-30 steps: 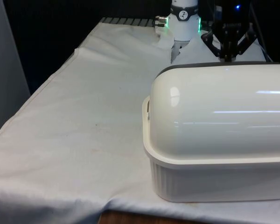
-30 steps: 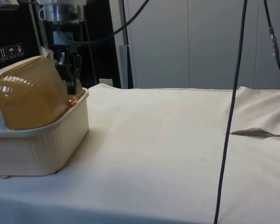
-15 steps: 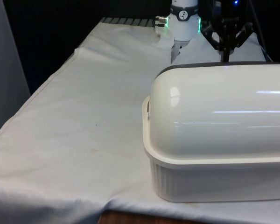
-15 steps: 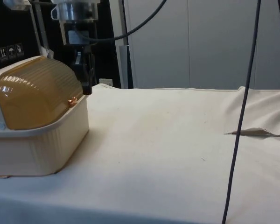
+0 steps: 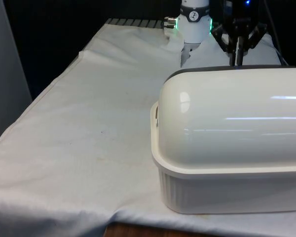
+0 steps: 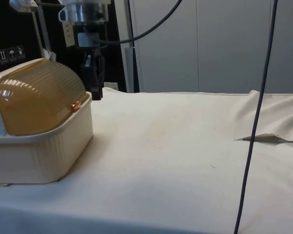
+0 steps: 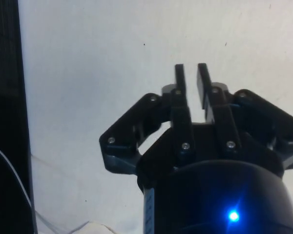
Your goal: Open the lid, then close it.
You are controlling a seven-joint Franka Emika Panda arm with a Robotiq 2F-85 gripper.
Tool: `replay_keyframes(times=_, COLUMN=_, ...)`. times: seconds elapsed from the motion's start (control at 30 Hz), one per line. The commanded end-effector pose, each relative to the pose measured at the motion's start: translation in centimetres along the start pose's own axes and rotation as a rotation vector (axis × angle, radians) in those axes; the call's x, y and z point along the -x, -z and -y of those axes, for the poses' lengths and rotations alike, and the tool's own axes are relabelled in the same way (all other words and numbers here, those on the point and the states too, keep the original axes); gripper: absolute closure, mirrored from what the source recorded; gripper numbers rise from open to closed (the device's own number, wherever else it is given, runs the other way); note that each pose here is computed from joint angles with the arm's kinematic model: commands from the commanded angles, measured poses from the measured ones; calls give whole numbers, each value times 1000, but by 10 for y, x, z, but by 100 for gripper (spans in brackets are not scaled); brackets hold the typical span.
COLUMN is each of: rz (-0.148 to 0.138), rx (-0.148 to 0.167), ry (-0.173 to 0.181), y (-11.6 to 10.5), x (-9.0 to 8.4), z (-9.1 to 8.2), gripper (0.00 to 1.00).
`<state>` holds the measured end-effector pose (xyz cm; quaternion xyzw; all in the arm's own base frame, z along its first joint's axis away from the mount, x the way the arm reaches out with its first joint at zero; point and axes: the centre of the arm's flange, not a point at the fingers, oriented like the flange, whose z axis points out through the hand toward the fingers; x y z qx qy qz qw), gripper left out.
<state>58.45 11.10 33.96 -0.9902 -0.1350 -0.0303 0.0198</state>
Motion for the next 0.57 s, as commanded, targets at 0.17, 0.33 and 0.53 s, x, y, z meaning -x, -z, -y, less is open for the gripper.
replay_keyframes(times=0.17, rz=-1, rx=0, ry=-1, y=0, x=0, z=0, gripper=51)
replay_keyframes(times=0.33, rz=-6, rx=1, ry=-3, y=1, x=-1, z=1, gripper=32)
replay_keyframes(times=0.53, rz=-4, rx=0, ry=-2, y=1, x=-1, z=1, gripper=2)
